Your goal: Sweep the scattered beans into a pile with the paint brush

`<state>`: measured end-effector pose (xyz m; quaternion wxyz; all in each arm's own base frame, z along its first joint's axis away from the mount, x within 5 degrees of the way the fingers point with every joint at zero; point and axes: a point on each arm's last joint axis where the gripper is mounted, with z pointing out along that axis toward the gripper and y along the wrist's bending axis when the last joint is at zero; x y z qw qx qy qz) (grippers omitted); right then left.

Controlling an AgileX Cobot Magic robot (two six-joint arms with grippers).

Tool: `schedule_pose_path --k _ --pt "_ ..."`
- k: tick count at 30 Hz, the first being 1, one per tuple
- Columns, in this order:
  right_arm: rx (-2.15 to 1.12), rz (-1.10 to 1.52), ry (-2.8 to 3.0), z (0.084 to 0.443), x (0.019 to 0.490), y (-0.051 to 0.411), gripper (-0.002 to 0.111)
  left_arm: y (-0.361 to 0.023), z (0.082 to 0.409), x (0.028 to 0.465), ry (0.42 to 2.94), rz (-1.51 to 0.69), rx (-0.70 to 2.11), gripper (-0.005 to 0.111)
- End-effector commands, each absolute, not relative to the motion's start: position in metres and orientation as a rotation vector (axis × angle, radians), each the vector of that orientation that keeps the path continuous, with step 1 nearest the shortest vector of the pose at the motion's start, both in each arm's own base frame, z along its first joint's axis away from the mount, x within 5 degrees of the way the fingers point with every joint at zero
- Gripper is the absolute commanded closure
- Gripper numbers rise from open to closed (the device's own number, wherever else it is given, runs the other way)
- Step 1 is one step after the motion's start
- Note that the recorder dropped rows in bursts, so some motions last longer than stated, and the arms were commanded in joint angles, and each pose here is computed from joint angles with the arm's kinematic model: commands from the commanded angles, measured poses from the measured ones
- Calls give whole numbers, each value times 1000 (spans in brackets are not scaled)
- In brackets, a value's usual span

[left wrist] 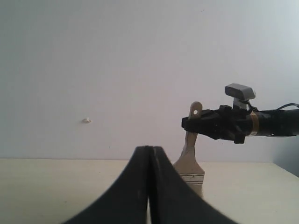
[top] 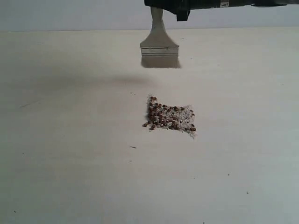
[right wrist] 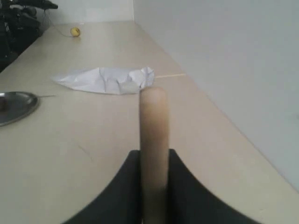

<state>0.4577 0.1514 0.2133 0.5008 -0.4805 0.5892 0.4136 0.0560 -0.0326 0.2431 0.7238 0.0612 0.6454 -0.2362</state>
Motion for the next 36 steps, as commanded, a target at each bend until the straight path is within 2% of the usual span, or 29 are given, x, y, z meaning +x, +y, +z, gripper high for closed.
schedule_pose_path --k 1,9,27,36 --pt "-1234 984 1417 205 468 150 108 -33 242 56 1424 -522 134 107" --pt "-1263 998 1470 192 470 150 108 -33 242 56 1424 -522 134 107" --pt "-1056 1250 1794 187 464 162 108 -33 242 56 1424 -522 134 107" --pt "-1142 1196 1715 188 462 166 108 -33 242 56 1424 -522 134 107"
